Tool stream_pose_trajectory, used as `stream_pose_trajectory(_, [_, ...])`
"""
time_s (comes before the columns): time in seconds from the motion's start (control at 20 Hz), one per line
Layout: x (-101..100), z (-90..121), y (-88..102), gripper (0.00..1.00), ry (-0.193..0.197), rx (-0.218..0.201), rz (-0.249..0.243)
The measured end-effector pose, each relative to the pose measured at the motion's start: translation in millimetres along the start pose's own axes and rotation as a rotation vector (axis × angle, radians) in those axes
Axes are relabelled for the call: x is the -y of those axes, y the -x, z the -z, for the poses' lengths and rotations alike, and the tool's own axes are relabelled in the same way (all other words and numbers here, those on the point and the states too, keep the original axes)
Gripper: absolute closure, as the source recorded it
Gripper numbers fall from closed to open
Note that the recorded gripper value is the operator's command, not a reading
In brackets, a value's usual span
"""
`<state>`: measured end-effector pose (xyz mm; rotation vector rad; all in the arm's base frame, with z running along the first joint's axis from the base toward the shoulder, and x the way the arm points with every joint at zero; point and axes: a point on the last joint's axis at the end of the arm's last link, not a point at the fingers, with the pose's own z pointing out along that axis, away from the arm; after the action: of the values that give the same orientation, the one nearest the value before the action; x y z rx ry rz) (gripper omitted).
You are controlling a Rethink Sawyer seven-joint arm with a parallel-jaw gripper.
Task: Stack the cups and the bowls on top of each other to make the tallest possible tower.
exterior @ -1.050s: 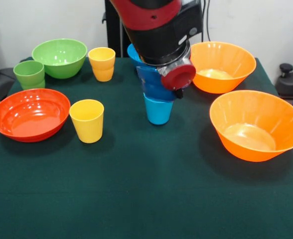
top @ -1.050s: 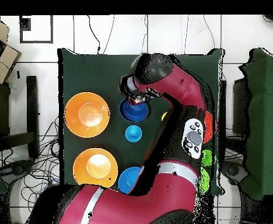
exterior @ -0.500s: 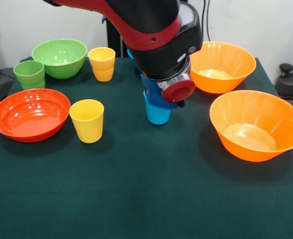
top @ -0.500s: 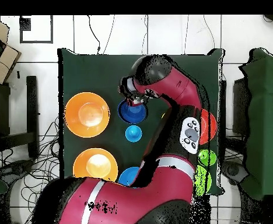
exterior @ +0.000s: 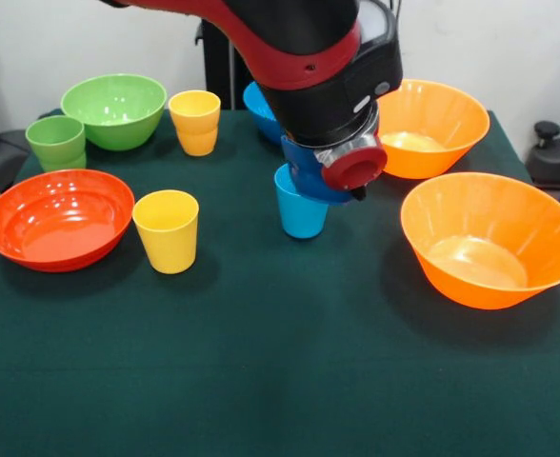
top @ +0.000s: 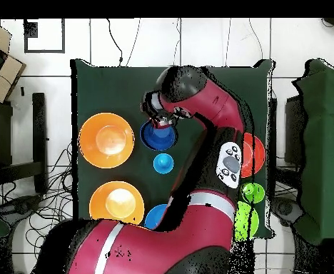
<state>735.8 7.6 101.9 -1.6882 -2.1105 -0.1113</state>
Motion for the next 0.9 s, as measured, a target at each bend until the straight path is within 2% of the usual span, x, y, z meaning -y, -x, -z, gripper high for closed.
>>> stream_pose_trajectory(0.45, [-0.4, 32.9, -11.8, 1.0, 0.03, 0.004, 0.015])
stream_pose_trajectory(0.9, [1.1, 42.5, -15.4, 1.0, 0.043, 0.002, 0.014])
